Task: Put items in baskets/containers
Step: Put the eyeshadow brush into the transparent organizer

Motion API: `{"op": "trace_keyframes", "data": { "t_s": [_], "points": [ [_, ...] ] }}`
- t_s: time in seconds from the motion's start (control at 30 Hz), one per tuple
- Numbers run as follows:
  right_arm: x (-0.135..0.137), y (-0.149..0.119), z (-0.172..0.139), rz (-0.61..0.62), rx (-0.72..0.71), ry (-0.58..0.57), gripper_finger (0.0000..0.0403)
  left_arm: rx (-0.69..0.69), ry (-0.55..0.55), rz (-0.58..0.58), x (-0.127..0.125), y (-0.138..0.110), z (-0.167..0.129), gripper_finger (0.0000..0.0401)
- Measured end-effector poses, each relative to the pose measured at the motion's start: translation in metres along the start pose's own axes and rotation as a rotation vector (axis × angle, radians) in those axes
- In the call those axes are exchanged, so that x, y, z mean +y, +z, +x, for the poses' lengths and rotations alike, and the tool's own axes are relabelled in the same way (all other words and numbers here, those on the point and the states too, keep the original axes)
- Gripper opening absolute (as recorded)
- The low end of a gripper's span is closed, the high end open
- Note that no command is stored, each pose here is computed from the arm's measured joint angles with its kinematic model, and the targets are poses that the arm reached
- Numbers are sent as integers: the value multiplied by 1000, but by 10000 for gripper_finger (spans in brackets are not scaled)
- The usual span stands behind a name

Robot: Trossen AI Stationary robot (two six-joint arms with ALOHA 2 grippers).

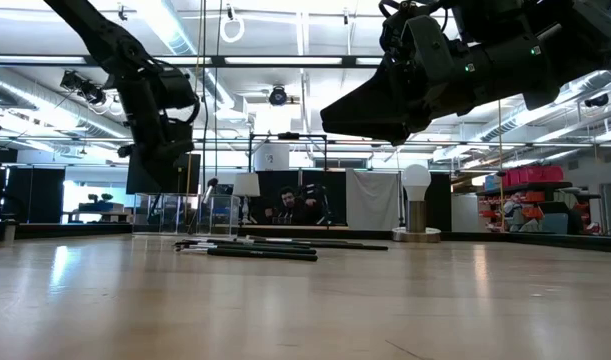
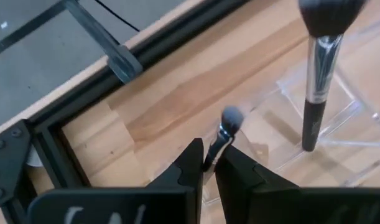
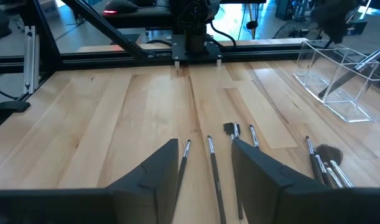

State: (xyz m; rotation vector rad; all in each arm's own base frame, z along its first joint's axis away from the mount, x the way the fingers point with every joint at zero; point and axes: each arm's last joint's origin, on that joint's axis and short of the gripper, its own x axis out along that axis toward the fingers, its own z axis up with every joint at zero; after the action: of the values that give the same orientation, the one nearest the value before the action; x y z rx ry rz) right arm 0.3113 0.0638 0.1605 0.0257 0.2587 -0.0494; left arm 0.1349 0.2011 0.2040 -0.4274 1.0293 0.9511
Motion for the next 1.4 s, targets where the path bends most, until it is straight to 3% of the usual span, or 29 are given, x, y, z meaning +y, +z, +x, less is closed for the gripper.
{"op": "trace_keyframes", "data": {
  "t_s": [0.2,0.5,0.7,0.83,1.1,1.4],
  "points": [
    [0,0,0,0,0,0,150,18,-46,12,-2,-1,3,66],
    [0,0,0,0,0,0,150,27,0,15,0,2,0,124],
    [0,0,0,1,0,0,150,24,-10,13,2,17,-44,143],
    [0,0,0,1,1,0,150,-60,-41,29,-6,20,-82,142],
    [0,-2,0,1,16,-2,150,-298,-230,150,-52,-9,-129,128],
    [0,-3,0,24,29,-3,150,-486,-561,282,-119,-75,-95,124]
  ]
}}
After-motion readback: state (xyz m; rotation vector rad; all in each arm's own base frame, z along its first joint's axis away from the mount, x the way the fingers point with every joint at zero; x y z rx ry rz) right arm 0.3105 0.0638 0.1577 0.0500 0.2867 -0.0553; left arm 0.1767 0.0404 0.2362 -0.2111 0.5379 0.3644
